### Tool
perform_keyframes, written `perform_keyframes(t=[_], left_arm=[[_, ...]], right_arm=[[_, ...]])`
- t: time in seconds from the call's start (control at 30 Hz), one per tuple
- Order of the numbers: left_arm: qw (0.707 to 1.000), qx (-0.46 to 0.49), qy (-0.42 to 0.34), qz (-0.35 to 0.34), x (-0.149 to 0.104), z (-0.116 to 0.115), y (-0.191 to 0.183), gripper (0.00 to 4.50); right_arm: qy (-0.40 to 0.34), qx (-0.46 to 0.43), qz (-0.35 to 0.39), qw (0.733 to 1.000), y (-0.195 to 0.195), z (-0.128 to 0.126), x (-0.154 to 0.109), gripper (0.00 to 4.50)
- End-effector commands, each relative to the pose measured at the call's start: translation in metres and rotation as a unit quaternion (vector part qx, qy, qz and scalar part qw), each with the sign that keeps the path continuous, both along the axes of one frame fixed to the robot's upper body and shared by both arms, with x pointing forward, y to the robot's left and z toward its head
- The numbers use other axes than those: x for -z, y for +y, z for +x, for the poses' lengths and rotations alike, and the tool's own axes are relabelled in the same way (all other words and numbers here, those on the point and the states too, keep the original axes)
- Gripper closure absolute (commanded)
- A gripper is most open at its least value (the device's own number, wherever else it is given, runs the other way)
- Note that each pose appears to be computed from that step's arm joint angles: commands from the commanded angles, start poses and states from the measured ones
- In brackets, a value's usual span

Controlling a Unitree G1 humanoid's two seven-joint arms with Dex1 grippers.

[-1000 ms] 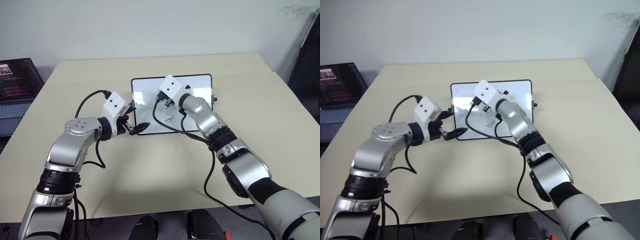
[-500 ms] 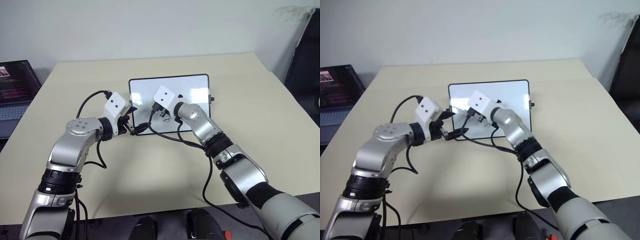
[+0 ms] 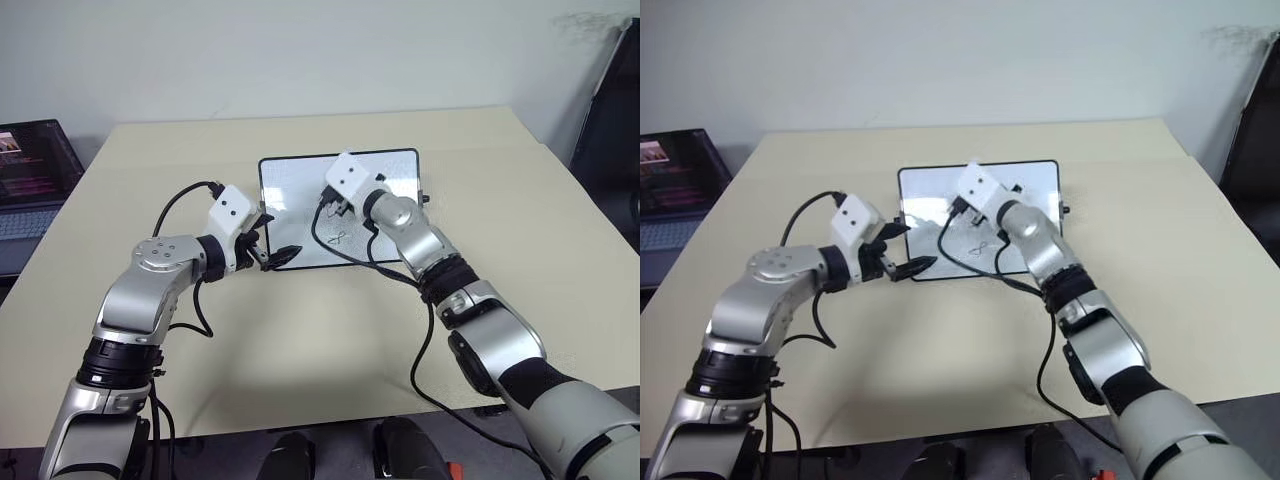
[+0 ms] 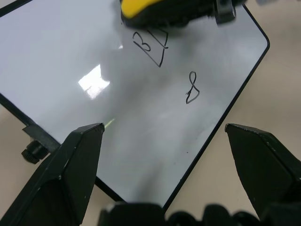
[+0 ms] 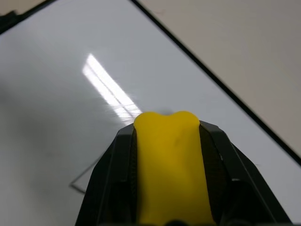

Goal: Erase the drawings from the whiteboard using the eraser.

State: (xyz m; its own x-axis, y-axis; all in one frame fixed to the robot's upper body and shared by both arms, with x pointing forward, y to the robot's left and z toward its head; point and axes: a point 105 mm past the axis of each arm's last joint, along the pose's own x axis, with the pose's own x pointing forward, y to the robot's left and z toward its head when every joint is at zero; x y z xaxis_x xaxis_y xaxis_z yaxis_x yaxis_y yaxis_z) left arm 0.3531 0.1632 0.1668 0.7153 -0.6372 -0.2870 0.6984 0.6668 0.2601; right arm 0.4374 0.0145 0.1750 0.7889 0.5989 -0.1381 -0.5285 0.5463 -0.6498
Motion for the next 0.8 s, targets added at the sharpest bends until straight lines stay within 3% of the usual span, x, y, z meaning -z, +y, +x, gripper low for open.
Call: perform_keyframes(t=[0.03,0.13,0.27,0.43,0.53,0.8], left_arm=[[1.000,0.007,-0.024,0.001,-0.010,0.000,-0.002,0.00],[1.000,0.007,-0.024,0.002,-0.010,0.000,-0.002,0.00],[1.000,0.007,-0.024,0.001,-0.010,0.000,-0.002,0.00],[1.000,0.009,-0.023,-0.002,-0.010,0.000,-0.004,0.00],[1.000,0.010,-0.024,-0.002,-0.010,0.000,-0.004,0.00],[1.000,0.010,-0.023,-0.001,-0.009,-0.001,-0.005,0.00]], right_arm=[[0.039,0.000,-0.031,0.999,-0.003,-0.004,0.024,3.06],[0.023,0.012,-0.030,0.999,-0.007,-0.001,0.017,3.06],[-0.042,0.039,0.006,0.998,-0.013,0.008,-0.020,3.06],[-0.084,0.039,0.036,0.995,-0.006,0.008,-0.046,3.06],[-0.079,0.034,0.034,0.996,-0.001,0.006,-0.044,3.06],[-0.020,0.004,-0.017,1.000,0.007,0.000,-0.004,3.06]])
